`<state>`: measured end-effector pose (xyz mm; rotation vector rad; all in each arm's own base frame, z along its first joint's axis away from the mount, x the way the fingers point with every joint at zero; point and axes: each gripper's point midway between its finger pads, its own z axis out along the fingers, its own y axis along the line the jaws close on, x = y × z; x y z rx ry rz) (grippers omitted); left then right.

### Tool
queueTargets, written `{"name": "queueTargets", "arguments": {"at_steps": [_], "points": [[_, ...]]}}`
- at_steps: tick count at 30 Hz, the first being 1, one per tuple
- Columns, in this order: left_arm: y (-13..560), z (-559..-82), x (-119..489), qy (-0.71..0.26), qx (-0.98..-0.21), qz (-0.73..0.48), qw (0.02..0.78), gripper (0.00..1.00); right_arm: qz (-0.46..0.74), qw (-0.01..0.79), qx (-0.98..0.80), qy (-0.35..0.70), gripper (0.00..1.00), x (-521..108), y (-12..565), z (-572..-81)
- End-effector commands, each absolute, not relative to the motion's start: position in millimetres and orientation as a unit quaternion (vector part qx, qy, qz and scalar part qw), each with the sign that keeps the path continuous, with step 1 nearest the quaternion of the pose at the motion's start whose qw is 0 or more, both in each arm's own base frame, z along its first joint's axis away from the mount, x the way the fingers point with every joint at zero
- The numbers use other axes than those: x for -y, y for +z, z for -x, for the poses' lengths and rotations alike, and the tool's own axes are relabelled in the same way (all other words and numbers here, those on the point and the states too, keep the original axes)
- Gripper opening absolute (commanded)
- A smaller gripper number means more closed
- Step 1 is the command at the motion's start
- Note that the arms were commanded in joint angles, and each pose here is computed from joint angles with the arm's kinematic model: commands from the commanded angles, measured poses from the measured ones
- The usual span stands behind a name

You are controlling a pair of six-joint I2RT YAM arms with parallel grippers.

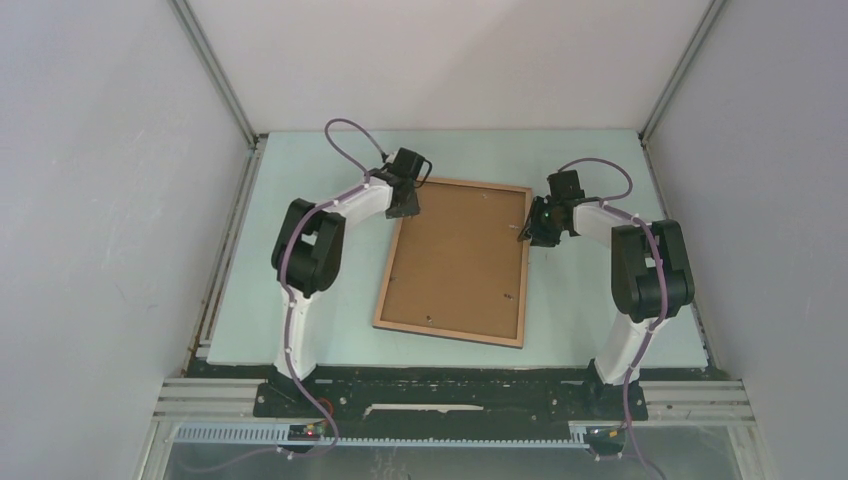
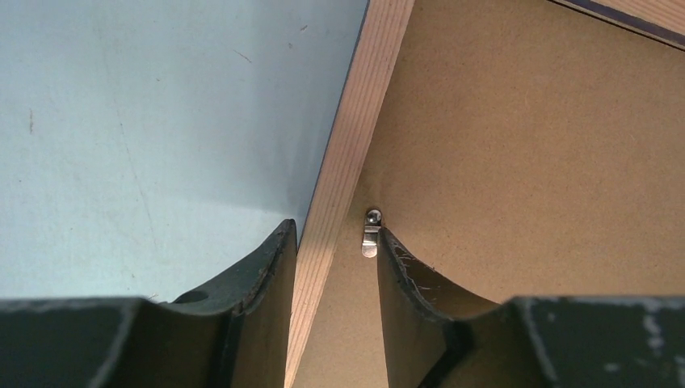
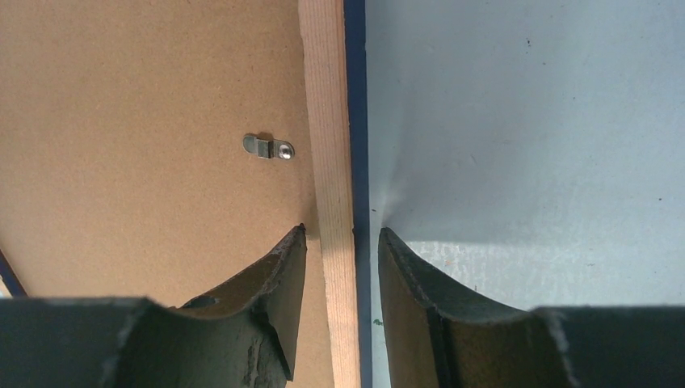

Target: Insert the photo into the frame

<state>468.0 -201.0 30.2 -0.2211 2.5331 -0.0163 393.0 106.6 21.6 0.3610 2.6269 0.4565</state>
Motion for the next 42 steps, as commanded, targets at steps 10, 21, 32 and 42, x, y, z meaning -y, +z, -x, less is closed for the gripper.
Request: {"name": "queueTargets", "arguments": {"at_steps": [10,21,32,42], "points": [[51.7,-464.2,171.6,-0.015,-0.937,0.085,0.339,0.00,-0.117,0.228,-0.952,0.164,0.45,-106.3,24.6,-398.9],[72.8,-448.9,160.5,0.009,-0.926,-0.005,0.377,0.03,-0.111,0.226,-0.953,0.171,0.34,-109.7,24.3,-398.2],[80.2,-460.5,180.6,-0.047,-0.926,0.064,0.368,0.52,-0.106,0.224,-0.954,0.170,0.33,-112.1,23.5,-398.3],[60.3,-458.3,184.8,-0.005,-0.943,0.104,0.315,0.55,-0.102,0.219,-0.955,0.170,0.31,-113.7,22.8,-398.9]]}}
